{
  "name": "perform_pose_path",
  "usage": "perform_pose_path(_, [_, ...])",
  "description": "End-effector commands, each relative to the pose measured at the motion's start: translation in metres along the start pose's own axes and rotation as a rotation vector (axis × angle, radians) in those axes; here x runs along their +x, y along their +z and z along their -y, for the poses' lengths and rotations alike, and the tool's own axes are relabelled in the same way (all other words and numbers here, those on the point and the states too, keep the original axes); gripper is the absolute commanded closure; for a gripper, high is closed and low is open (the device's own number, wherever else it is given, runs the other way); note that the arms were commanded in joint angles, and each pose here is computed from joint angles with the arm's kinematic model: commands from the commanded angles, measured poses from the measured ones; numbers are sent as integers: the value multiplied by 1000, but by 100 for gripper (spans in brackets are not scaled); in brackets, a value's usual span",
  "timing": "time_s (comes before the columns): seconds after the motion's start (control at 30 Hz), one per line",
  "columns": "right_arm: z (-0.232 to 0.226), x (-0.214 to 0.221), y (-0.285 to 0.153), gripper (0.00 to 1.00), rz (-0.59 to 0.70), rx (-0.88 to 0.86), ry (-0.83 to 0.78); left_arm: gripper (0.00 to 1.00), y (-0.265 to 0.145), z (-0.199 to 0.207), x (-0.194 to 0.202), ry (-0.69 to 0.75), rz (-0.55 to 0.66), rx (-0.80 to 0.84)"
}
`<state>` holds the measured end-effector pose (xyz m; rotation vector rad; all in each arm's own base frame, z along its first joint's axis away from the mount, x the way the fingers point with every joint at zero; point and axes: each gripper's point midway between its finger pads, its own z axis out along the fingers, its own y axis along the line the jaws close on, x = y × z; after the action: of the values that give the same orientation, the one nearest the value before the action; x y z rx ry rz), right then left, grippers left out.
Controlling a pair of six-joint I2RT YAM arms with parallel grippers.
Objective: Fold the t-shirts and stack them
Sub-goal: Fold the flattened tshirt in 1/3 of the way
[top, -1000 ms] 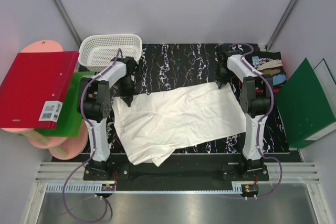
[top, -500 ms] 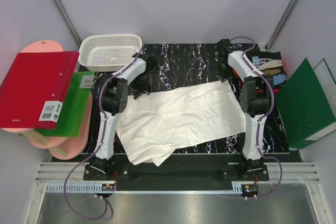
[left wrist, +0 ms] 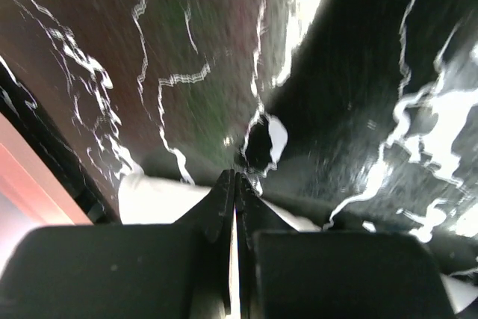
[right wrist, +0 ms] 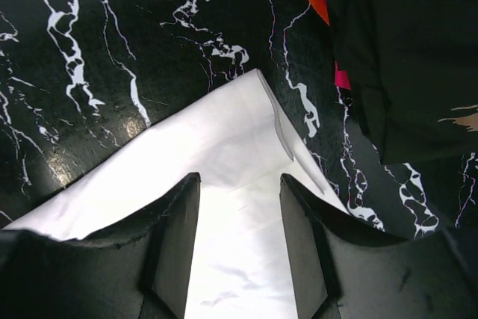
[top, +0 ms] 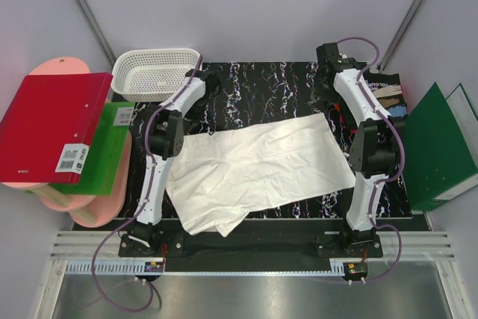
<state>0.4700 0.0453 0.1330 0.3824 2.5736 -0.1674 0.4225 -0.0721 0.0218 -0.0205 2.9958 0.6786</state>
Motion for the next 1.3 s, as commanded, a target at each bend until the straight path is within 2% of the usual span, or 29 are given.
perform_pose_path(0.0, [2, -13, -24, 46, 72, -14, 15, 100, -12, -2, -23, -49, 66, 27])
perform_pose_path(0.1, [1, -8, -24, 45, 63, -23, 15, 100, -31, -7, -25, -70, 100, 59])
perform_pose_path(0.2, [1, -5, -23, 45, 57, -29, 18, 100, -67, -27, -22, -100, 178, 63])
perform_pose_path(0.23, [0, -3, -23, 46, 51, -32, 15, 100, -84, -36, -14, -108, 207, 70])
perform_pose_path(0.33, [-1, 2, -19, 46, 37, -38, 15, 100, -102, -50, 6, -98, 222, 73])
perform_pose_path(0.4, [-3, 5, -16, 46, 24, -46, 16, 100, -99, -54, 23, -80, 190, 66])
perform_pose_path(0.53, [-7, 9, -12, 46, 7, -60, 16, 100, -67, -48, 80, 7, 42, 59])
perform_pose_path(0.67, [-10, 12, -10, 46, -1, -66, 13, 100, -41, -41, 110, 95, -30, 7])
perform_pose_path(0.9, [-7, 8, -12, 46, 11, -60, 10, 100, -25, -17, 121, 197, -108, 48])
perform_pose_path(1.0, [-8, 7, -12, 46, 12, -62, 15, 100, -12, -13, 122, 277, -156, -6])
perform_pose_path(1.27, [-5, 0, -14, 46, 30, -54, 22, 100, 9, -7, 131, 345, -269, -115])
